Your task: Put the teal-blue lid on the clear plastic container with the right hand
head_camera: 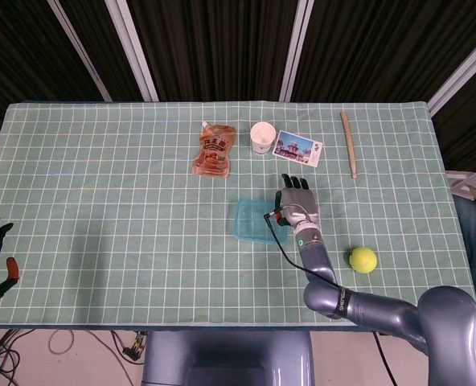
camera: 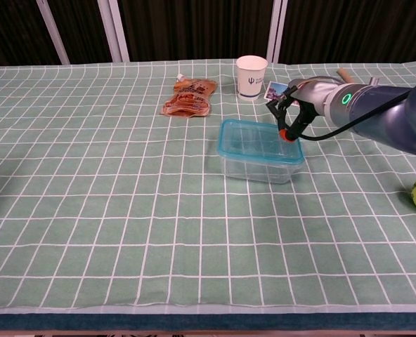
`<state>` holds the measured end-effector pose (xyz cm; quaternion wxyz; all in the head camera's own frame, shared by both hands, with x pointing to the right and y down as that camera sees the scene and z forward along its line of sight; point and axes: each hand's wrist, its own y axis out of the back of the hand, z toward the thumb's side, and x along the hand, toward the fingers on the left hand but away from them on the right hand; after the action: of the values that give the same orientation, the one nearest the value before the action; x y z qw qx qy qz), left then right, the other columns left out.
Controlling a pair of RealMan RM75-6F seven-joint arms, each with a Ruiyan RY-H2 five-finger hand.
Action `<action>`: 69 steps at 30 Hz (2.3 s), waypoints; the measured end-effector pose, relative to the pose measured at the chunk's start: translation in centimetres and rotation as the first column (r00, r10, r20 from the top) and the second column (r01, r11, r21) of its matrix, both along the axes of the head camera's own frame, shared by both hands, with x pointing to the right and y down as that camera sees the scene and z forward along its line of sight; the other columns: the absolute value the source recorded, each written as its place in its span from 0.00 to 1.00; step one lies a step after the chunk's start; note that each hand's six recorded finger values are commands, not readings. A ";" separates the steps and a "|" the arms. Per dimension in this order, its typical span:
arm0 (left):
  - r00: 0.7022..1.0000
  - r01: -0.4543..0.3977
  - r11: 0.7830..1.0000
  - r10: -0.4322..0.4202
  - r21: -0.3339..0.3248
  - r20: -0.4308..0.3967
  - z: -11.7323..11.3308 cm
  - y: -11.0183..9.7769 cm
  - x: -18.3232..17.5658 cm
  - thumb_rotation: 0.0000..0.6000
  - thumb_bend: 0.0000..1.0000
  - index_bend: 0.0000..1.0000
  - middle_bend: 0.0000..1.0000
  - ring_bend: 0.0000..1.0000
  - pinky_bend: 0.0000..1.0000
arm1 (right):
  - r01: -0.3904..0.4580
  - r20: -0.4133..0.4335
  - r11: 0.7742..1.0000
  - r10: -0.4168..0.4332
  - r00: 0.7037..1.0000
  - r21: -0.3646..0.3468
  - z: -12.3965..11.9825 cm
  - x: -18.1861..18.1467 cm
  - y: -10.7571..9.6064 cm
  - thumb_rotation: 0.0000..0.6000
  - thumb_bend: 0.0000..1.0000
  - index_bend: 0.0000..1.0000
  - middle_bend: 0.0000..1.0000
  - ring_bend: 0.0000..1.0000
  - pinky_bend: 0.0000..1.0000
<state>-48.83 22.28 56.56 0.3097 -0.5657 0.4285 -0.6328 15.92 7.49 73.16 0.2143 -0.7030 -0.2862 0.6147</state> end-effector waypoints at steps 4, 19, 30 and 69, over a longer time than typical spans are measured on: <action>1.000 -0.001 1.000 0.001 0.003 -0.002 -0.1 0.0 0.0 1.00 0.64 0.11 0.00 0.00 0.00 | 0.007 -0.001 1.000 -0.007 1.000 -0.001 0.1 -0.3 0.3 1.00 0.45 0.66 0.07 0.00 0.00; 1.000 -0.005 1.000 0.005 0.008 -0.007 -0.2 0.0 0.1 1.00 0.64 0.11 0.00 0.00 0.00 | -0.010 0.011 1.000 0.010 1.000 0.002 -0.3 -0.2 0.4 1.00 0.45 0.66 0.07 0.00 0.00; 1.000 -0.004 1.000 0.004 0.007 -0.010 -0.2 0.0 0.1 1.00 0.64 0.11 0.00 0.00 0.00 | -0.055 0.117 0.995 0.045 0.992 0.082 -5.2 -0.1 -0.9 1.00 0.45 0.66 0.07 0.00 0.00; 1.000 -0.011 1.000 0.011 0.002 -0.013 -0.1 0.0 0.2 1.00 0.64 0.11 0.00 0.00 0.00 | 0.154 0.124 0.972 -0.177 0.976 0.176 -6.9 -0.5 6.9 1.00 0.45 0.67 0.06 0.00 0.00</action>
<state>-48.62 22.31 56.43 0.3111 -0.5719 0.4280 -0.6269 15.42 14.39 66.30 0.3019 -0.7453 -0.2907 0.5186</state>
